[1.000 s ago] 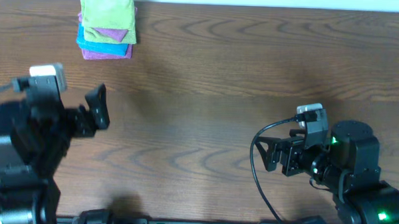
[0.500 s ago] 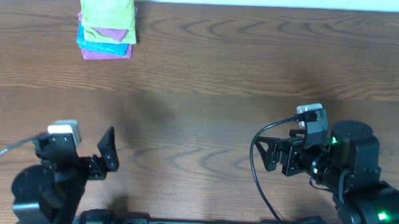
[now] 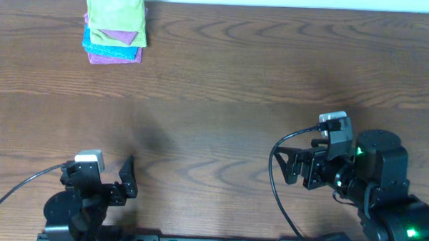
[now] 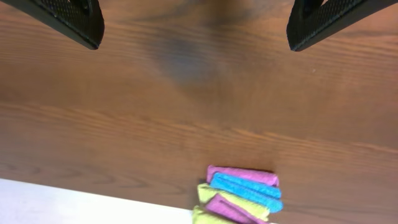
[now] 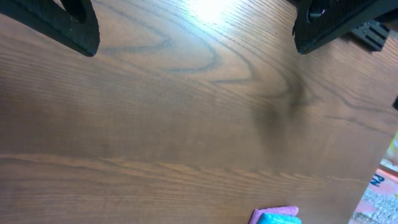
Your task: Fold the cloth
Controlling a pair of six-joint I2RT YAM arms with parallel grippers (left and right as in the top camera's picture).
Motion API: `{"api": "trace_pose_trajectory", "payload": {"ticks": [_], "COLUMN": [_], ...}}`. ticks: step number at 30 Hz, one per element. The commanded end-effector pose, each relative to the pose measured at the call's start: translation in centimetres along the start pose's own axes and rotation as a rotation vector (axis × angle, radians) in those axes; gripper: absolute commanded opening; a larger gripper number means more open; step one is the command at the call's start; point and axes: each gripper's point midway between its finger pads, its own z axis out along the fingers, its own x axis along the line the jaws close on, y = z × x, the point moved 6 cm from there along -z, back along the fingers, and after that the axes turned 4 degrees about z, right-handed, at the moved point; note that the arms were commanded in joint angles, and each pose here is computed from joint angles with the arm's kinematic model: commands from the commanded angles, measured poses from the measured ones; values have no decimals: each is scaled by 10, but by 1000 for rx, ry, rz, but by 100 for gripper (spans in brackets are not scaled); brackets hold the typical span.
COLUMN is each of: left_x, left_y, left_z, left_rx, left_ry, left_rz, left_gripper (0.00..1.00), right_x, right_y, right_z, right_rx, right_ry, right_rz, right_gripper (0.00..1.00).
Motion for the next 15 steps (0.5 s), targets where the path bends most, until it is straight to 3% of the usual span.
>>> {"api": "trace_pose_trajectory", "payload": {"ticks": [1, 15], "left_x": [6, 10], "left_y": [-11, -39], "left_z": [4, 17], "left_rx": [-2, 43], "left_ry": [46, 55], "left_rz": [20, 83], "left_gripper": [95, 95], "right_x": [-1, -1], "right_y": [0, 0], "right_z": [-1, -1], "right_rx": [-3, -3], "right_ry": [-2, -2], "right_rz": [11, 11], "right_gripper": [99, 99]}}
